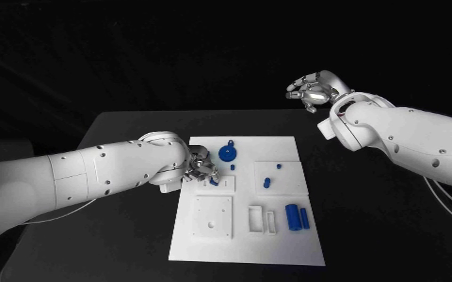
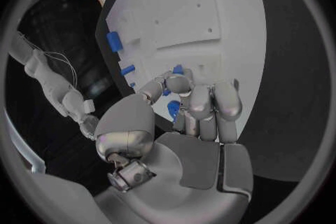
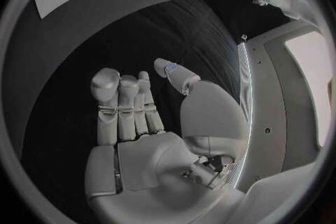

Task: Assemble the parts on the task board

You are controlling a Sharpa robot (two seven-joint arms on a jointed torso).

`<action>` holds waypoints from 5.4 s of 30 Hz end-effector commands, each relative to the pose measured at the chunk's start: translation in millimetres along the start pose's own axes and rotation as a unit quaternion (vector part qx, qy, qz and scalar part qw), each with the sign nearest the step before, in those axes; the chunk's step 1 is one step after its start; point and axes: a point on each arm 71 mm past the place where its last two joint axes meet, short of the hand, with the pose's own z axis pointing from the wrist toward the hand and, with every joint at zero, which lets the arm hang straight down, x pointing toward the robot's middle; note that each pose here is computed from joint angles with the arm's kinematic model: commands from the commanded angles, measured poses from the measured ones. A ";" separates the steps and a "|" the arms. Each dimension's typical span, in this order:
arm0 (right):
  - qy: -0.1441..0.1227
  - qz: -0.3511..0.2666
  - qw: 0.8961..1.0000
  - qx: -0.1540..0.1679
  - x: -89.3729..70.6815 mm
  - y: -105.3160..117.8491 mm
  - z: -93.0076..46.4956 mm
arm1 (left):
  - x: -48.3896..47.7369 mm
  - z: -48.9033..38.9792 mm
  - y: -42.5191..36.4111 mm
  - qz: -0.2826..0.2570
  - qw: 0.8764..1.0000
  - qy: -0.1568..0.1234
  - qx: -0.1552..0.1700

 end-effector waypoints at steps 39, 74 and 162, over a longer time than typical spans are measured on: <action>0.015 0.001 1.000 0.006 5.1 -5.7 -1.5 | 12.0 -3.0 2.2 0.017 0.999 -0.046 0.023; 0.020 0.002 1.000 0.011 9.5 -11.1 -2.8 | 19.9 -0.7 5.4 0.018 0.999 -0.027 0.017; 0.017 0.003 1.000 0.025 8.3 -22.6 -5.5 | -91.9 -2.7 26.2 -0.075 0.994 -0.084 -0.004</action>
